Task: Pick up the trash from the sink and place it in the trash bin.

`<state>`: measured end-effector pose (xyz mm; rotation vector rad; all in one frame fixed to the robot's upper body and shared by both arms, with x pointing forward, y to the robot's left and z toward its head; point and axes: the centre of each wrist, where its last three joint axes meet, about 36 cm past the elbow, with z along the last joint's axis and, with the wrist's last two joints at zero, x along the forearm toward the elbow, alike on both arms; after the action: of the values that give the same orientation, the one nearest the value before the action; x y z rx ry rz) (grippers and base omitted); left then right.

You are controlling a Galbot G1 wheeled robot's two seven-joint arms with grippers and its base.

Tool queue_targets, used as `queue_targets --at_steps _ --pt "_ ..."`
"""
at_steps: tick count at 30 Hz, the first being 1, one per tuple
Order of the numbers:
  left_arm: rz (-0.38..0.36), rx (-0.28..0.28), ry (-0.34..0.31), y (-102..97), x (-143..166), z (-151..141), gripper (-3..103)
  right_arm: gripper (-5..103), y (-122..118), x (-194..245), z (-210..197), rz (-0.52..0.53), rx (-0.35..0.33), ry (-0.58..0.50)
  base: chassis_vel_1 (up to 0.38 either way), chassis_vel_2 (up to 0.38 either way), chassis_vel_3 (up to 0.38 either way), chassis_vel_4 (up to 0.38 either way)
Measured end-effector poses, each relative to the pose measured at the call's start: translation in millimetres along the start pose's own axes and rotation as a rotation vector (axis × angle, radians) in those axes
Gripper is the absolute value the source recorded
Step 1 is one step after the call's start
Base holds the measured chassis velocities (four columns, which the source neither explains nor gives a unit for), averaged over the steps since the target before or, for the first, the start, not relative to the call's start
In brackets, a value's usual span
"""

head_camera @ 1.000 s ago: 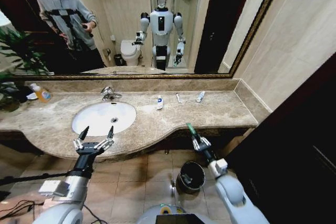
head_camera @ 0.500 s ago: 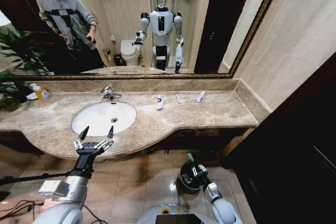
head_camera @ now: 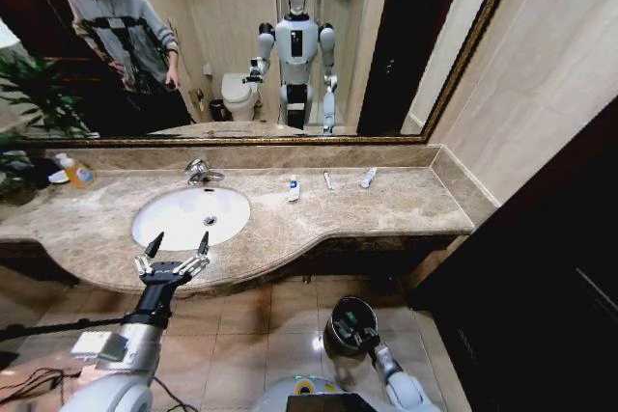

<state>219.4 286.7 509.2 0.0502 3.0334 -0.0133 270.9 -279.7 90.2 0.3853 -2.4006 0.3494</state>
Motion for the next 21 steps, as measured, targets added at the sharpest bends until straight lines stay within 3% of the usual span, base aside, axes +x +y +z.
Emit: queue_targets --at_steps 9,21 --pt "0.000 0.000 0.000 0.0 0.0 0.0 100 21 -7.0 -51.1 -1.0 -0.007 -0.020 0.099 0.000 0.000 0.000 0.000" --pt "0.000 0.000 0.000 0.0 0.0 0.0 100 21 -5.4 -68.9 8.1 -0.030 -0.073 0.231 0.000 0.000 0.000 0.000"
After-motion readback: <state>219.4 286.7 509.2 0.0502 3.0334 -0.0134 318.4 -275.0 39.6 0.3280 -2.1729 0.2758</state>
